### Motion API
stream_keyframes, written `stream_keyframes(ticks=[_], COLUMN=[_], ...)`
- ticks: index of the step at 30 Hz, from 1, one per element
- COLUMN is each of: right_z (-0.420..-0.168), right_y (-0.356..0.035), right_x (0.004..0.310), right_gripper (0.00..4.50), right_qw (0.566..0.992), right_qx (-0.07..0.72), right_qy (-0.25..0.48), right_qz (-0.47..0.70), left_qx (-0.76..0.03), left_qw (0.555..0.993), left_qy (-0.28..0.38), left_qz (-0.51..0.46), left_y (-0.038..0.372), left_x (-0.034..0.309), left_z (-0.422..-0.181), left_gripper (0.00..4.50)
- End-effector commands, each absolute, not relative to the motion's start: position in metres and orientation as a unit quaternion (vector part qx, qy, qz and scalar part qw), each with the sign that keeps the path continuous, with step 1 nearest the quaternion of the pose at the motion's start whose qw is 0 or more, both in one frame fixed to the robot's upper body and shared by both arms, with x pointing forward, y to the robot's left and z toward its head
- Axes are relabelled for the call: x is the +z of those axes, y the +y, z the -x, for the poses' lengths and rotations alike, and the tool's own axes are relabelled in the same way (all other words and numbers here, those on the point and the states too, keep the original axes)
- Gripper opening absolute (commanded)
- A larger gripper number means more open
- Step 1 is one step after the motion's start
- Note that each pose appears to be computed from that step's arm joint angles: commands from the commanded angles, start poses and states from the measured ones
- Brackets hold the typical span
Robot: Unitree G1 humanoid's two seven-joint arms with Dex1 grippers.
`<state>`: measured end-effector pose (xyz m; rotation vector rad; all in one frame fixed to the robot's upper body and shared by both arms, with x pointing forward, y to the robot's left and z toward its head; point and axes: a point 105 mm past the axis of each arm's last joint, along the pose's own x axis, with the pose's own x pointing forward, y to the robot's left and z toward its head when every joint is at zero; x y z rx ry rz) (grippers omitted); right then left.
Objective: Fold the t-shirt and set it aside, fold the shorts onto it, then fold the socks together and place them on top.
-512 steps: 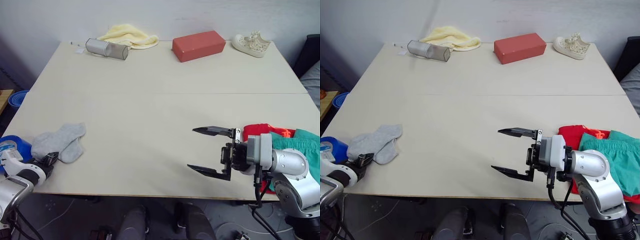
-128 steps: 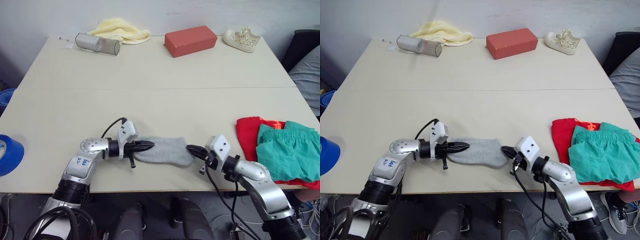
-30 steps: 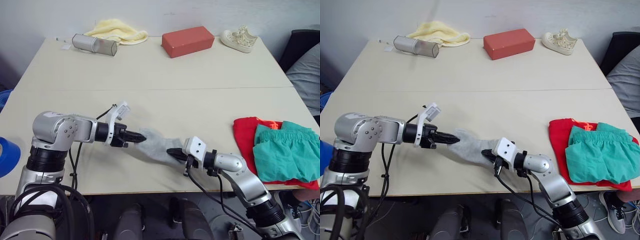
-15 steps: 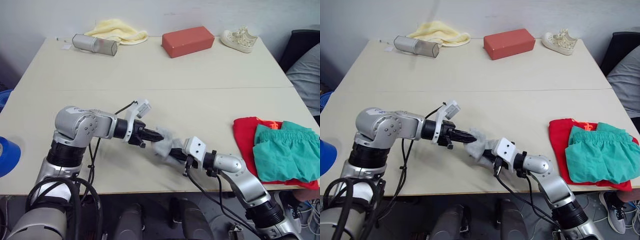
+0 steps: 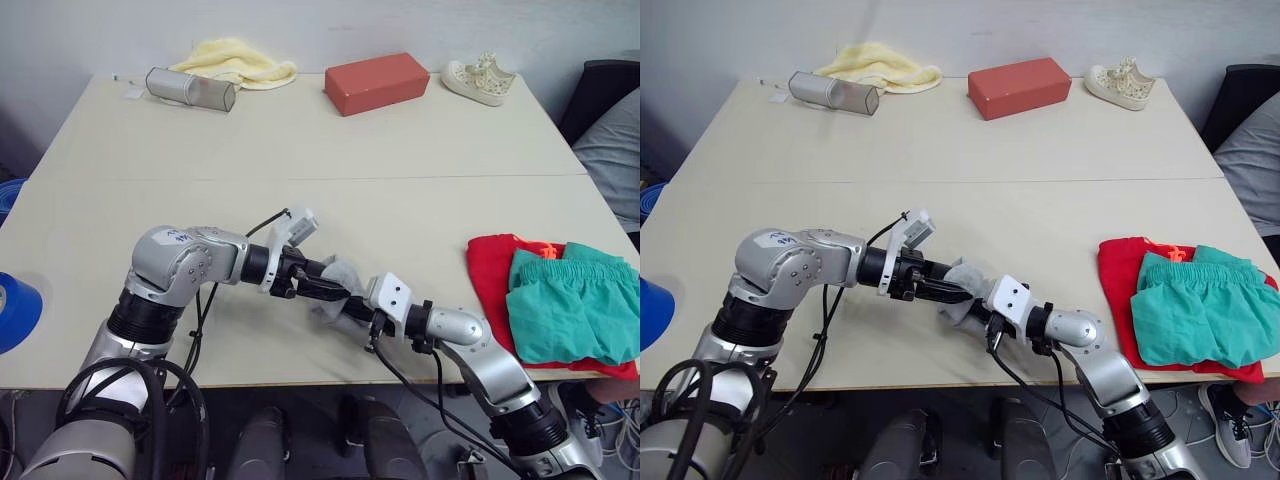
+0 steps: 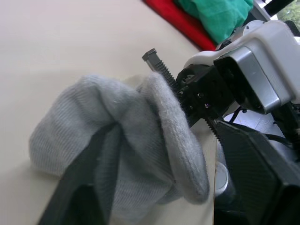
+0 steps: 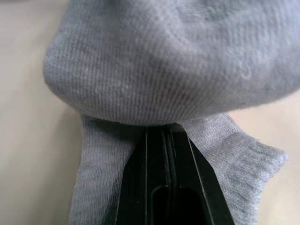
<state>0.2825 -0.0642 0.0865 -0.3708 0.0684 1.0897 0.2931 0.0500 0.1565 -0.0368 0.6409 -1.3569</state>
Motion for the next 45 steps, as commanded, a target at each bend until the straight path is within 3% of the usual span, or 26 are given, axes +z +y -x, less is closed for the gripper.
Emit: stream_keyframes(ticks=[1, 11, 15, 19, 29, 36, 43, 45], right_z=[-0.282, -0.259, -0.253, -0.244, -0.232, -0.224, -0.220, -0.219], right_y=[-0.070, -0.101, -0.151, -0.172, -0.177, -0.182, -0.190, -0.190], right_x=[0.096, 0.118, 0.116, 0.110, 0.101, 0.097, 0.095, 0.095], right_gripper=[0.00, 0.00, 0.00, 0.00, 0.00, 0.00, 0.00, 0.00], right_qw=[0.846, 0.852, 0.887, 0.901, 0.919, 0.924, 0.931, 0.931], right_qx=[0.503, 0.500, 0.428, 0.393, 0.357, 0.345, 0.330, 0.329], right_qy=[0.027, 0.029, 0.065, 0.088, 0.092, 0.099, 0.102, 0.103], right_qz=[0.175, 0.154, 0.162, 0.164, 0.137, 0.132, 0.119, 0.119], left_qx=[-0.644, -0.671, -0.707, -0.717, -0.757, -0.749, -0.750, -0.755], left_qw=[0.720, 0.708, 0.685, 0.680, 0.642, 0.662, 0.661, 0.655], left_qy=[0.260, 0.220, 0.165, 0.137, 0.107, 0.007, 0.019, 0.021], left_qz=[0.009, -0.032, -0.063, -0.068, -0.059, -0.027, 0.003, -0.012], left_y=[0.045, 0.044, 0.033, 0.022, 0.001, 0.008, 0.025, 0.025], left_x=[0.158, 0.154, 0.154, 0.147, 0.132, 0.166, 0.173, 0.167], left_z=[-0.290, -0.290, -0.284, -0.288, -0.283, -0.289, -0.295, -0.295], left_gripper=[4.48, 4.48, 4.48, 4.48, 4.48, 4.48, 4.48, 3.89])
